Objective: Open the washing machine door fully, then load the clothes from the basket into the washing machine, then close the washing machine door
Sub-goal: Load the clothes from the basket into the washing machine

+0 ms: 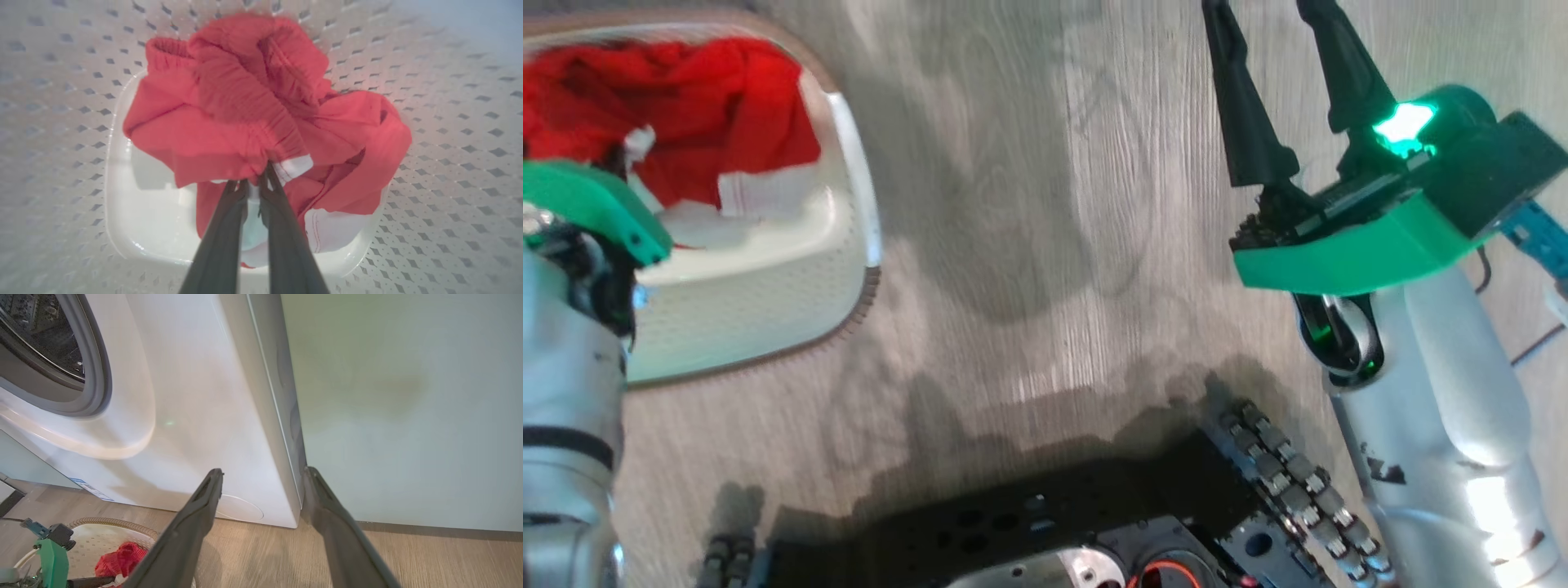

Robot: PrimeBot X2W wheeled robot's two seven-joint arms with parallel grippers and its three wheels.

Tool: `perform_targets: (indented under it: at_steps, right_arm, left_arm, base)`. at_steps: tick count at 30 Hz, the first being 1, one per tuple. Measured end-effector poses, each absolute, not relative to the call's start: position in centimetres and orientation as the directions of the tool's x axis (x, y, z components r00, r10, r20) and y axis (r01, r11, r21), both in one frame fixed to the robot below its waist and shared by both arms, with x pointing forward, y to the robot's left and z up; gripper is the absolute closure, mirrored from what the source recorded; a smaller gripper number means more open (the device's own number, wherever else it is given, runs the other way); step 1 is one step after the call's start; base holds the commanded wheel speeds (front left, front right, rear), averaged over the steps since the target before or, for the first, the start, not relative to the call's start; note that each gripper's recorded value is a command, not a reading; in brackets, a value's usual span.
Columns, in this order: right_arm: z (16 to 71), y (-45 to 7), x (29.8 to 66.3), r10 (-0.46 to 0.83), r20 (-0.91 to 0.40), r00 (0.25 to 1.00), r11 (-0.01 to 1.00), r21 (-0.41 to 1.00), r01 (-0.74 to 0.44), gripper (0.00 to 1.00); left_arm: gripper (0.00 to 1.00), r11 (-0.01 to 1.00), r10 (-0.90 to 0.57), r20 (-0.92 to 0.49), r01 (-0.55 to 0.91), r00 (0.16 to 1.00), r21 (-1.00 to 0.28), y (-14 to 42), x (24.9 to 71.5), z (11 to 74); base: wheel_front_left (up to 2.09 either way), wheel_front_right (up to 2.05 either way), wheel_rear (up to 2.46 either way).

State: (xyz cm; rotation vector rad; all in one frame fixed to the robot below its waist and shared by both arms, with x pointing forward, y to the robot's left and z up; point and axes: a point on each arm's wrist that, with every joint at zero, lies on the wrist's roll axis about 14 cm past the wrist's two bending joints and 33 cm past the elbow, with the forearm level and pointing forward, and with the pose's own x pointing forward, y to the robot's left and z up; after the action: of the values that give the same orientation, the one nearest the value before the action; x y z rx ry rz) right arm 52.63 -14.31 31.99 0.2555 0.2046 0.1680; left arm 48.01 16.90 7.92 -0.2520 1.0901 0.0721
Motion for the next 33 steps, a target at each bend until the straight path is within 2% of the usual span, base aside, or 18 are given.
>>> perform_targets:
  at_steps: [8, 16, 21, 33]
  right_arm:
    - [35.1, -13.9, 51.5, 0.189, -0.153, 0.97, 0.951, 0.274, -0.142, 0.0]
    - [38.6, -14.1, 50.5, 0.172, -0.112, 0.979, 0.953, 0.271, -0.137, 0.0]
    - [41.0, -13.8, 49.6, 0.175, -0.083, 0.981, 0.952, 0.27, -0.147, 0.0]
    - [45.5, -13.6, 48.3, 0.177, -0.007, 0.984, 0.951, 0.259, -0.169, 0.0]
  left_arm:
    - [1.0, 0.982, -0.058, -0.78, -0.106, 0.623, -0.158, 16.8, 49.1, 14.0]
    - [1.0, 0.981, -0.037, -0.646, -0.096, 0.763, -0.17, 17.0, 50.3, 20.9]
    - [1.0, 0.979, -0.021, -0.473, -0.077, 0.881, -0.187, 17.3, 51.7, 27.8]
    - [1.0, 0.982, -0.004, -0.197, -0.034, 0.98, -0.185, 17.6, 50.9, 38.7]
  base:
    - [0.0, 0.0, 0.0]
    - [0.0, 0.0, 0.0]
    - [0.0, 0.0, 0.0]
    - [0.0, 0.0, 0.0]
